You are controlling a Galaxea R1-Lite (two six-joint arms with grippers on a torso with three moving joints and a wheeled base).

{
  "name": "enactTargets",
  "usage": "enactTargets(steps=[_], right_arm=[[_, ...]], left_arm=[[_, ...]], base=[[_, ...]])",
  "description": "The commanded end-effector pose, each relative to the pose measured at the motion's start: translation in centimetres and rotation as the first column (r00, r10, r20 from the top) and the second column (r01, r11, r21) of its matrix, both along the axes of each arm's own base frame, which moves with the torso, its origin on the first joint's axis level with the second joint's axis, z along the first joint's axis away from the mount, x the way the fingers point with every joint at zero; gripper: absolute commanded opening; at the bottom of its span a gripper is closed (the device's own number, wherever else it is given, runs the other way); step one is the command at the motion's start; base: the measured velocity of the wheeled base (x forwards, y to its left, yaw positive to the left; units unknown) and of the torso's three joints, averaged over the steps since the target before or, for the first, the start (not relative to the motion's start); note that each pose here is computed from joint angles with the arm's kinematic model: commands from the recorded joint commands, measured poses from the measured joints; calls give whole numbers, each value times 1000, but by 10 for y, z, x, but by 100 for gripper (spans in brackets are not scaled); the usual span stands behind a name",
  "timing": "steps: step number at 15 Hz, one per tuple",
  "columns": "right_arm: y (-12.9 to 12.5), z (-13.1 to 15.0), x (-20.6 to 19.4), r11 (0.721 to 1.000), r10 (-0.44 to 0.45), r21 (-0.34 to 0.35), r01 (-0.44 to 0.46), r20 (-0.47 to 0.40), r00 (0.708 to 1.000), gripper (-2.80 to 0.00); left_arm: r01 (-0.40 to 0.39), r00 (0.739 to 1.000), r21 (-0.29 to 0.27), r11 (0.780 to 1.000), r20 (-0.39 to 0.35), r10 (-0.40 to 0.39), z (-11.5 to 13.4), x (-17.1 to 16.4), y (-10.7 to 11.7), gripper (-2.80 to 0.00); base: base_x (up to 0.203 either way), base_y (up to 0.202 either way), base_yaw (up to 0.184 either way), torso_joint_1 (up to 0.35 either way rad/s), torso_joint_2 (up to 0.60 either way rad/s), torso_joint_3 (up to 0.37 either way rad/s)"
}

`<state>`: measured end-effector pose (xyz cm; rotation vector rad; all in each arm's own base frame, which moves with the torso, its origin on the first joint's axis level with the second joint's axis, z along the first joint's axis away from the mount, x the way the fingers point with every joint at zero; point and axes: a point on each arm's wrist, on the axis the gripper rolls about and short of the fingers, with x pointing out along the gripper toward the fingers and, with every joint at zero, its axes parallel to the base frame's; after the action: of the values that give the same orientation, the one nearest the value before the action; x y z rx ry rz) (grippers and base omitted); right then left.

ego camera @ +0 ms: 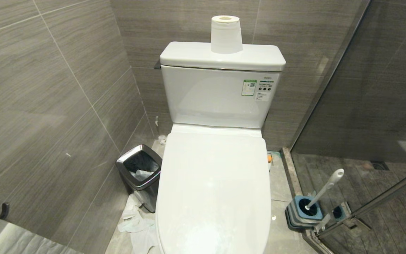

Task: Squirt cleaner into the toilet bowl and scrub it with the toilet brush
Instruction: Use the left hand to lift the toilet lid slightly

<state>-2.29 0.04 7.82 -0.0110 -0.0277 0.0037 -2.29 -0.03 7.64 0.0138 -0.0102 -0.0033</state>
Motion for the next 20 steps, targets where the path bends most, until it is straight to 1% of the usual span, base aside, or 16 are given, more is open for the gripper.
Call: enactTargets(steps=[1, 5, 6, 11, 16, 20], right_arm=[[0, -3, 1, 1000, 1, 0, -1, -8, 1000, 0], [0, -3, 1, 1000, 1, 0, -1, -8, 1000, 0], [0, -3, 1, 1000, 1, 0, -1, -8, 1000, 0], [0, -3, 1, 1000, 1, 0, -1, -8, 1000, 0], [0, -3, 1, 1000, 1, 0, -1, -8, 1000, 0], [0, -3, 1, 1000, 1, 0, -1, -9, 1000, 0]], left_arm=[[0, 1000, 0, 1000, -7, 0, -2, 1, 0, -280], [0, 1000, 3, 1000, -7, 0, -2, 1, 0, -280], [4, 1000, 18, 1000, -8, -4, -2, 1, 0, -280], [0, 1000, 2, 1000, -7, 0, -2, 1, 0, -280], [3, 1000, 15, 1000, -8, -3, -2, 1, 0, -280], [1, 1000, 8, 1000, -8, -1, -2, 1, 0, -280]], base=[[0, 0, 0, 0, 0, 0], [0, 0, 0, 0, 0, 0], [0, 0, 0, 0, 0, 0], [0, 0, 0, 0, 0, 0], [0, 0, 0, 0, 0, 0], [0, 0, 0, 0, 0, 0]])
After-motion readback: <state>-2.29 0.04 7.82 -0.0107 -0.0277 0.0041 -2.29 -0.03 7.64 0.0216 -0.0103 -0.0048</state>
